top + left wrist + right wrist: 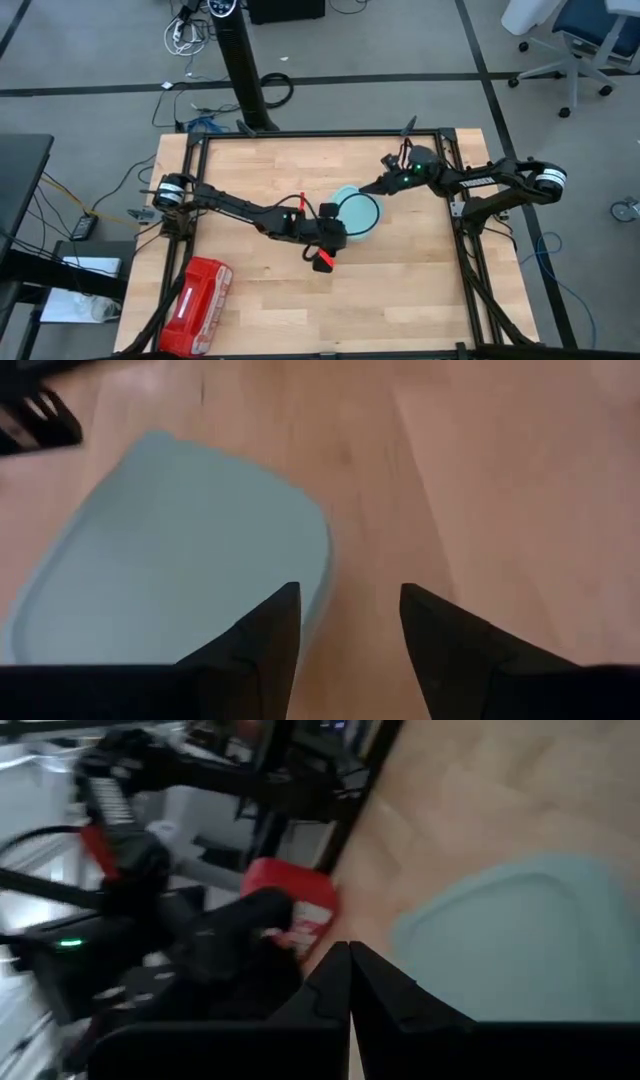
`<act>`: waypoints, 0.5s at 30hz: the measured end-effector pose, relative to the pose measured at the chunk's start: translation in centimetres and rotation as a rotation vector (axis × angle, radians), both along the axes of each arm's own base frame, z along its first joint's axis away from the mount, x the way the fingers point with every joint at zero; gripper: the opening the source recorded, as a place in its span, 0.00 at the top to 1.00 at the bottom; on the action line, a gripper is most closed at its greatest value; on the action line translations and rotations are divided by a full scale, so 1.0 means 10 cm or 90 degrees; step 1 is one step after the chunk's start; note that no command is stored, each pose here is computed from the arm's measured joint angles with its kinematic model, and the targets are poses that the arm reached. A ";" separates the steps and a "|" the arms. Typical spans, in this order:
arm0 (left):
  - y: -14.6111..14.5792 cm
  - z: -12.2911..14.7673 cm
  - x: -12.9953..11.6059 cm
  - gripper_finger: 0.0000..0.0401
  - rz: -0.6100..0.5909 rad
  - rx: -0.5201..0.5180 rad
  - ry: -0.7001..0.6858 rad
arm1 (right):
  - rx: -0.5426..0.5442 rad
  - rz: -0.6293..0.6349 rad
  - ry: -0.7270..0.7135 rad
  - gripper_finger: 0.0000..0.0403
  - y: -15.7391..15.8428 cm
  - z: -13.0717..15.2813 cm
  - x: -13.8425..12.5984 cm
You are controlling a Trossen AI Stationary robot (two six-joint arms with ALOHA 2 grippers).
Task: Roll bandage
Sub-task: Close the green tupperware
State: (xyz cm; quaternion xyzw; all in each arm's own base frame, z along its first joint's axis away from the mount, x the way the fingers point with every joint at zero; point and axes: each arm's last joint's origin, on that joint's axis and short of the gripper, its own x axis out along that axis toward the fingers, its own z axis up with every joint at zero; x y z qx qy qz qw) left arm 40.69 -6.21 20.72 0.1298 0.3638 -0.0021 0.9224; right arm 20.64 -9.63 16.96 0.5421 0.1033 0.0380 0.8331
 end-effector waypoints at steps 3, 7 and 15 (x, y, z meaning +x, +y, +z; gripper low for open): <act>0.03 0.04 0.05 0.56 -0.014 -0.024 -0.036 | -0.001 -0.005 0.022 0.99 -0.01 -0.04 -0.01; 0.13 0.08 0.08 0.56 -0.036 -0.071 -0.057 | 0.010 0.033 -0.039 0.99 -0.02 0.07 -0.01; 0.24 0.17 0.12 0.56 -0.020 -0.158 -0.098 | -0.019 0.017 -0.086 0.99 -0.07 0.15 -0.03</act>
